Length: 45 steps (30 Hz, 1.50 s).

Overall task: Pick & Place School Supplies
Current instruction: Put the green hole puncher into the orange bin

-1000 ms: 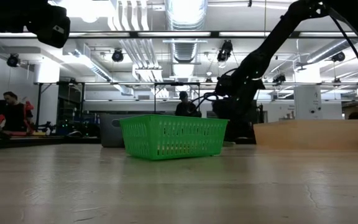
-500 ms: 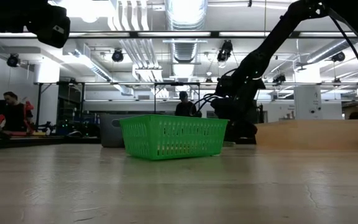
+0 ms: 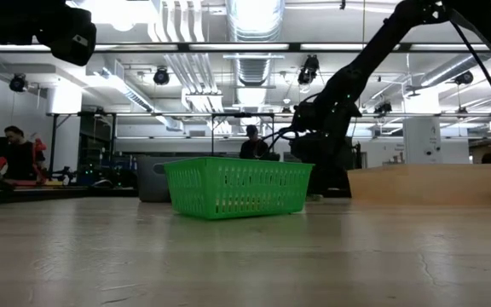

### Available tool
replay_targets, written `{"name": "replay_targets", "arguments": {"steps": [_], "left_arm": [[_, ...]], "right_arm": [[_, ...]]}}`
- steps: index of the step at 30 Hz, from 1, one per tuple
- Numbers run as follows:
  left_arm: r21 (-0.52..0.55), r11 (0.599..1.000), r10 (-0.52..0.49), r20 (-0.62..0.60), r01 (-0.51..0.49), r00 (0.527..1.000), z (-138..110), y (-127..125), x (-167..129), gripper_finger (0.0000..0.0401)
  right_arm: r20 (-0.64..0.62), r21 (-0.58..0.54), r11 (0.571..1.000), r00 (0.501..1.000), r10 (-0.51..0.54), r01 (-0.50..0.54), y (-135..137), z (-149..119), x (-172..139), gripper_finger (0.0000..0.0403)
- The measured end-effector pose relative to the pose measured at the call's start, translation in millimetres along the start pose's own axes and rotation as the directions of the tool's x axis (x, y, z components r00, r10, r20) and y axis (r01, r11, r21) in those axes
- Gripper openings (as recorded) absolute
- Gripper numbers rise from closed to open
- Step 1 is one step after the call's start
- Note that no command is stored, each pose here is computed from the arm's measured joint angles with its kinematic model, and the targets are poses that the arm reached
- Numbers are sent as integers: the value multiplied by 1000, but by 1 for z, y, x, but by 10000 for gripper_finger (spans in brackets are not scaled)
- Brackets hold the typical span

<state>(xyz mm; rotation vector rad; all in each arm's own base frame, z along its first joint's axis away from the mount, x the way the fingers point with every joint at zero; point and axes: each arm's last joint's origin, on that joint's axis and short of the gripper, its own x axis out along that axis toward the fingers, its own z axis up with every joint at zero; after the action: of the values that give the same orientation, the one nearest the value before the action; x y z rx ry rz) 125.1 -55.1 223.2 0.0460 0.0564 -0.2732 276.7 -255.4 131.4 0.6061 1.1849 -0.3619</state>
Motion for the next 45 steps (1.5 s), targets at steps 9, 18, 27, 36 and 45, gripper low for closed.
{"name": "replay_targets", "arguments": {"steps": [9, 18, 27, 36, 45], "left_arm": [[0, 1000, 0, 0, 0, 1000, 0, 0, 0, 149], [0, 1000, 0, 0, 0, 1000, 0, 0, 0, 149], [0, 1000, 0, 1, 0, 1000, 0, 0, 0, 149], [0, 1000, 0, 0, 0, 1000, 0, 0, 0, 149], [0, 1000, 0, 0, 0, 1000, 0, 0, 0, 149]], "right_arm": [[-9, -56, 997, 998, -58, 58, -2, -1, 0, 171], [-6, -60, 996, 998, -69, 69, -3, -1, 0, 106], [-8, -57, 997, 999, -52, 51, -3, -1, 0, 60], [17, -29, 1000, 1000, -3, 3, 0, 3, -6, 57], [74, -11, 1000, 997, -1, 1, 7, 5, -31, 56]]}}
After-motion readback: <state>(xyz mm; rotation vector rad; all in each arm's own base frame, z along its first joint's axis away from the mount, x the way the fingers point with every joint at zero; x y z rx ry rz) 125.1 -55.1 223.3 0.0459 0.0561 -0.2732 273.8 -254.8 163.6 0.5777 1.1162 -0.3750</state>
